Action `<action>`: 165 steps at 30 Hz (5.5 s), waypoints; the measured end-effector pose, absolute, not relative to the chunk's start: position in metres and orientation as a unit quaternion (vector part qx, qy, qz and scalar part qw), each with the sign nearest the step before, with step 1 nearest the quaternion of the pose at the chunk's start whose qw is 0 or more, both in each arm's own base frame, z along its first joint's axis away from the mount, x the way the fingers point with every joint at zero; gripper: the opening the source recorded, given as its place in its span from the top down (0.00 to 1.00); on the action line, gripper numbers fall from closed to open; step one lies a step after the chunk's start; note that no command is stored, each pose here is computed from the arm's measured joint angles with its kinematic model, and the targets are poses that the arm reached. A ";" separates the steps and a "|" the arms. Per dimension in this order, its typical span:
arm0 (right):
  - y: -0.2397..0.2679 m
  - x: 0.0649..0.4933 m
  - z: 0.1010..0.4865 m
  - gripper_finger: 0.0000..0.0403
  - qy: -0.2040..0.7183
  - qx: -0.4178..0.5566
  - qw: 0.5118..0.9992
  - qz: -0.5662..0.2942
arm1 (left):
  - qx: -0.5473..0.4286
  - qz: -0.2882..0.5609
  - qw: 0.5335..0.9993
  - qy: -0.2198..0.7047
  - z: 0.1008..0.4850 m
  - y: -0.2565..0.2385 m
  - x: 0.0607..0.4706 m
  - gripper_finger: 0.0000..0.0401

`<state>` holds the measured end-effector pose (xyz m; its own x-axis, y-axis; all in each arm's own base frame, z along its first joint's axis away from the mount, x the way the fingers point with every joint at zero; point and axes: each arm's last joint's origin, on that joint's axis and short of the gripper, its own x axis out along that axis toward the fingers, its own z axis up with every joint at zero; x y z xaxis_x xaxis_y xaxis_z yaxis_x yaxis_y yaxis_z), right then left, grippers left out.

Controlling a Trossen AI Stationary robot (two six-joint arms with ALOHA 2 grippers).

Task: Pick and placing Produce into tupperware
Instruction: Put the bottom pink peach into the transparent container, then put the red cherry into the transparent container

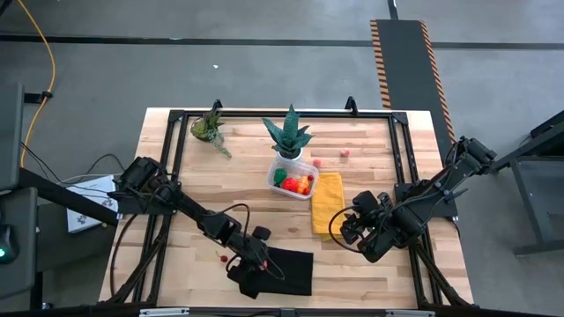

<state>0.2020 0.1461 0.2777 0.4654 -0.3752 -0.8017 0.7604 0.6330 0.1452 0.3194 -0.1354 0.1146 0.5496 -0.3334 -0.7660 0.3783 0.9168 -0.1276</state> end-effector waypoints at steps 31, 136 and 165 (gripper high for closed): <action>0.145 0.202 0.278 0.64 0.377 0.245 0.821 -0.351 | 0.013 -0.131 0.928 0.350 0.194 -0.123 0.303 0.65; 0.055 0.184 0.333 0.64 0.327 0.162 0.854 -0.372 | -0.196 0.260 0.867 0.377 0.205 0.080 0.343 0.53; 0.054 0.181 0.331 0.64 0.350 0.150 0.849 -0.365 | -0.160 0.144 0.855 0.472 0.321 0.067 0.310 0.95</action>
